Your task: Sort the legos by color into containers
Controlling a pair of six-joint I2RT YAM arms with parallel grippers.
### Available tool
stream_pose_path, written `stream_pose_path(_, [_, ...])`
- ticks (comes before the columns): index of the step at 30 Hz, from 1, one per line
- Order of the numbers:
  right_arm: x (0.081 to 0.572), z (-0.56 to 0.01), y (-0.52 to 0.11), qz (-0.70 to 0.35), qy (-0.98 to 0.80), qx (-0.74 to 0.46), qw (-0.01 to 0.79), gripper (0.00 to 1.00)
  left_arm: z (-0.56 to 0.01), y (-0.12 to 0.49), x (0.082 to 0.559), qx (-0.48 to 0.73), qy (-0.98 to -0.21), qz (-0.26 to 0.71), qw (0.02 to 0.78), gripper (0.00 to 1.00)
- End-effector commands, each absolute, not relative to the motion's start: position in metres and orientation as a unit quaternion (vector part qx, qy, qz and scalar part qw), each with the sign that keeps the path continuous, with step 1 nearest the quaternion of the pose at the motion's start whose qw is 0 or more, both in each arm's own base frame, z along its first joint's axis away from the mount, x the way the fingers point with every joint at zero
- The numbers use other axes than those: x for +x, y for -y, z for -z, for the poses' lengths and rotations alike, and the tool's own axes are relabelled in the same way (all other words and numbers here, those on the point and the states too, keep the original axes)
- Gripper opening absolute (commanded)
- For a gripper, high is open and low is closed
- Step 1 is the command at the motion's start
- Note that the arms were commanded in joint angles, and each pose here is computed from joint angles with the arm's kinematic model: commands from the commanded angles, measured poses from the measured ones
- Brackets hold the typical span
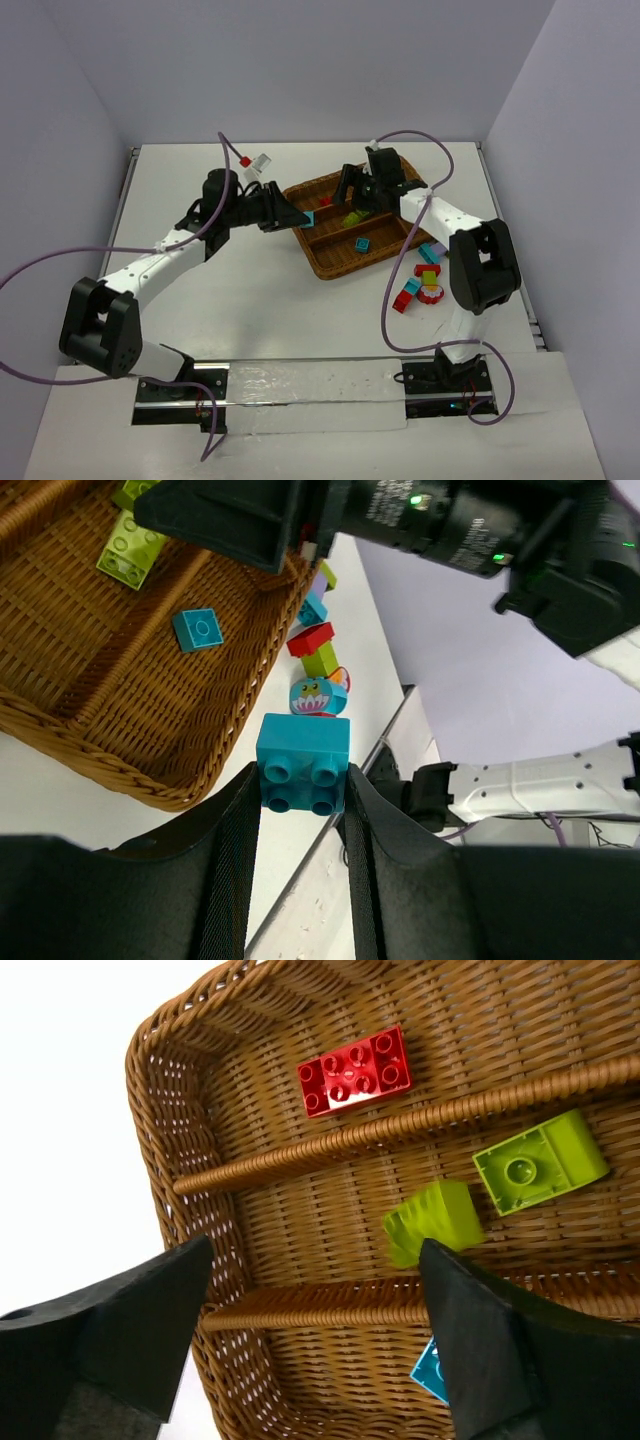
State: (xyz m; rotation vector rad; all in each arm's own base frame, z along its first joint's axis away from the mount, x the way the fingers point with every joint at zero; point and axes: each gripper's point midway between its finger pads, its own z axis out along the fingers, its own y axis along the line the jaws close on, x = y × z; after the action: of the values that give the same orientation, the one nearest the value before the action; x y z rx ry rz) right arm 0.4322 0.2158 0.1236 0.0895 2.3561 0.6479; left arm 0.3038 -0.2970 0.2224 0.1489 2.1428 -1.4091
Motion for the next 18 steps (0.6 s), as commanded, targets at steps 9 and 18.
stream_pose_path(9, [0.409, -0.190, -0.140, -0.171, -0.886, 0.083, 0.423, 0.93, -0.172, 0.352, 0.324, 0.073, -0.849, 0.453, 0.262, 0.00])
stream_pose_path(18, [0.340, -0.194, -0.065, -0.080, -0.873, 0.181, 0.446, 0.86, -0.126, 0.371, 0.327, 0.065, -0.885, 0.399, 0.231, 0.42])
